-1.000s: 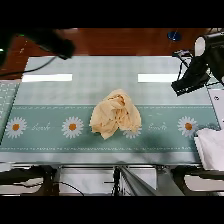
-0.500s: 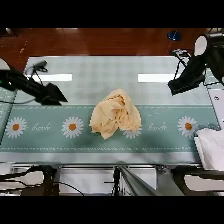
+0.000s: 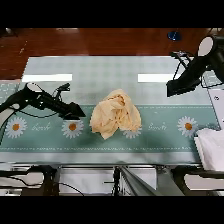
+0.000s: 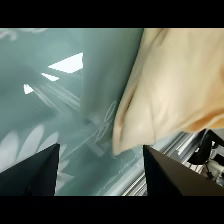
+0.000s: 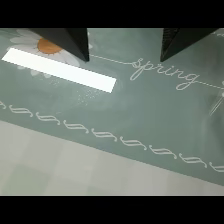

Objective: Fold the shirts.

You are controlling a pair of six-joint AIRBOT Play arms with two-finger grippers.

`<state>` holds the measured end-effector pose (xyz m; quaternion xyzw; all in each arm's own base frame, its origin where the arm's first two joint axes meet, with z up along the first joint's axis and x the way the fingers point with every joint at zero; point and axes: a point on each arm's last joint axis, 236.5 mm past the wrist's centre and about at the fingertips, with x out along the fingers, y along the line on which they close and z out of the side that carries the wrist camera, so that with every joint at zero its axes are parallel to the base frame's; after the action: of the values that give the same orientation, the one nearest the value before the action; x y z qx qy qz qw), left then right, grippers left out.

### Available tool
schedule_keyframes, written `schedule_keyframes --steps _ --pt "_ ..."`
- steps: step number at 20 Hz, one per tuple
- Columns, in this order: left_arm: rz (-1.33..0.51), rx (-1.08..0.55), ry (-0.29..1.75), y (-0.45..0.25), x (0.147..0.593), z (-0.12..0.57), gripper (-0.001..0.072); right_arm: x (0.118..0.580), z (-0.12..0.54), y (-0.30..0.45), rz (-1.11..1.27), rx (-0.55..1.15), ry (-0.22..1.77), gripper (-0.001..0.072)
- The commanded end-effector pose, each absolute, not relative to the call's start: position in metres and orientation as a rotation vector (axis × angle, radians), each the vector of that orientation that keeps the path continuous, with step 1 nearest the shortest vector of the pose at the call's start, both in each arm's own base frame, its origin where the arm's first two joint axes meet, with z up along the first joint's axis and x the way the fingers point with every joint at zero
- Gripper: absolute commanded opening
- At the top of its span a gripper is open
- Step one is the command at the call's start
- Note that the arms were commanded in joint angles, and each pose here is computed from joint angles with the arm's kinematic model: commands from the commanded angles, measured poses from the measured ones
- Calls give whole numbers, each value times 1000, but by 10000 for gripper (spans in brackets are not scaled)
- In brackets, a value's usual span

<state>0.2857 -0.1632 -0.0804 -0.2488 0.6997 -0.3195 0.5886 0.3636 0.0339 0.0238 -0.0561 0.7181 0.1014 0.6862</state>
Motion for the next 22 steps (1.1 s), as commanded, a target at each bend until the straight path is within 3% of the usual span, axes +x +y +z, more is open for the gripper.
schedule_keyframes --steps 1,4,8,9,10,11,14,15,18,19,22 --pt "-833 -656 1599 -198 289 -91 631 362 23 35 237 -115 1614 523" --pt "-914 -746 1544 -227 295 -84 631 361 23 35 238 -115 1620 523" --pt "-956 -705 1584 -247 280 -92 616 361 23 35 236 -114 1621 523" --pt "-943 -707 1598 -249 278 -96 477 360 23 35 236 -114 1624 523" --pt "-930 -717 1609 -250 278 -98 114 358 23 35 234 -111 1630 522" --pt "-933 -714 1605 -250 278 -98 26 357 23 35 234 -111 1636 519" --pt "-960 -718 1596 -249 283 -89 26 359 22 39 316 -109 1613 454" --pt "-975 -719 1593 -249 284 -85 26 360 18 52 379 -7 1598 460" --pt "-995 -724 1585 -247 288 -78 26 348 0 97 583 456 1557 589" --pt "-996 -724 1583 -247 288 -77 27 335 -9 109 644 569 1563 589" --pt "-997 -723 1582 -247 289 -77 27 293 -48 130 700 686 1629 581"
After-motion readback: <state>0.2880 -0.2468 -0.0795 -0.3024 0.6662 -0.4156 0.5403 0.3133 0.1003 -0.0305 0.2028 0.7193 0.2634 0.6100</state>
